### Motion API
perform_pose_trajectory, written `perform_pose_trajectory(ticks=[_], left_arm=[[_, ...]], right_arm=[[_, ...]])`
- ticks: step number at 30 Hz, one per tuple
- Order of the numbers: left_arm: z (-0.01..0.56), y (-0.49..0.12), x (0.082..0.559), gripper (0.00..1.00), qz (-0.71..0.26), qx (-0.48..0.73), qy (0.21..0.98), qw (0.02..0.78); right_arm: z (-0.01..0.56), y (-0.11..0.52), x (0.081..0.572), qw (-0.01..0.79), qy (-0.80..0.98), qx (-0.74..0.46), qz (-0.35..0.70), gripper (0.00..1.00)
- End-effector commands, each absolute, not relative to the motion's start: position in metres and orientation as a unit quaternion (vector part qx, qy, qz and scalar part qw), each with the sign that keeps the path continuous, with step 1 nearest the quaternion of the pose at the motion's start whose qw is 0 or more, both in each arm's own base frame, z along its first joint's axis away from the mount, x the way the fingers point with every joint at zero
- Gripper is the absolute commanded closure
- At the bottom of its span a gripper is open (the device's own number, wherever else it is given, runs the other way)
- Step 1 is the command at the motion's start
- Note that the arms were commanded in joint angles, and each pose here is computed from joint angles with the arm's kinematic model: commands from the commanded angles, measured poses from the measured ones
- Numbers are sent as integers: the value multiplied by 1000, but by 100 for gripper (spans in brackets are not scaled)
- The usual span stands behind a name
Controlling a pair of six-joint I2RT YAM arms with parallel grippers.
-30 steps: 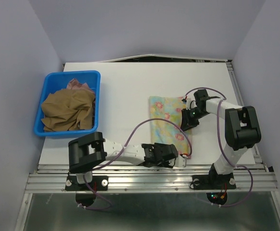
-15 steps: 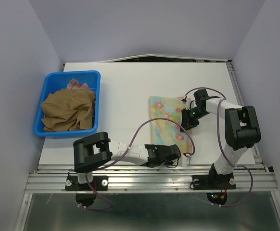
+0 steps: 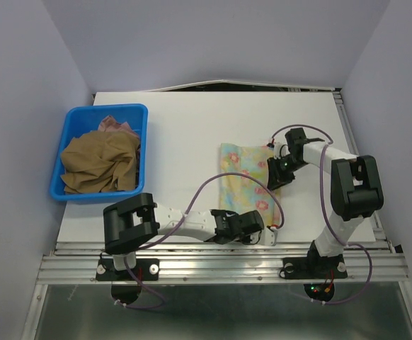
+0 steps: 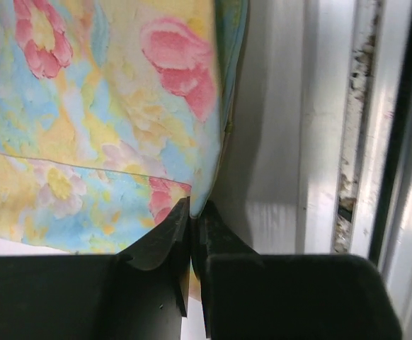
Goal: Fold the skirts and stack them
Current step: Fold the skirt
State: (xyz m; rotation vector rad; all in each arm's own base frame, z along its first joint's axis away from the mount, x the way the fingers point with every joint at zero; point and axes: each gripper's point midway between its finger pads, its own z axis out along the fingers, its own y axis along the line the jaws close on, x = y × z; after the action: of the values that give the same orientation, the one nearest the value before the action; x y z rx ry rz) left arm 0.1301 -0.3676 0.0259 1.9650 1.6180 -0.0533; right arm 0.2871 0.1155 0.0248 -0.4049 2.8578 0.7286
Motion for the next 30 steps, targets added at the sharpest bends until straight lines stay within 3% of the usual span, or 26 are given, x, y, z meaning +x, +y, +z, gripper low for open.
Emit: perform_pose_trajectory(ticks=[1,4,9,12,16,18,23,30], left_arm=[[48,-362,101,100,-77,757,598,251],[45,-358,96,100,-85,764,595,233],[55,-358,89,100,-123,757,608,202],[72,-364,88,100,-143,755,606,204],[89,-362,82,100,-159,763,597,190],[92,-358,81,100,-165,762,601,176],[109,-361,86,100,-202,749,609,164],[147,-366,119,100,-216,734,615,191]], right_arm=[[92,117,360,224,930,-186,224,64],[131,130,394,280,908,-195,244,60],[145,156,410,279,887,-186,319,58],[134,165,420,285,882,-176,331,56],[111,164,445,306,885,-178,303,41],[89,162,455,293,892,-180,294,40],[47,162,438,238,900,-199,306,42],[24,184,379,169,892,-248,338,57]])
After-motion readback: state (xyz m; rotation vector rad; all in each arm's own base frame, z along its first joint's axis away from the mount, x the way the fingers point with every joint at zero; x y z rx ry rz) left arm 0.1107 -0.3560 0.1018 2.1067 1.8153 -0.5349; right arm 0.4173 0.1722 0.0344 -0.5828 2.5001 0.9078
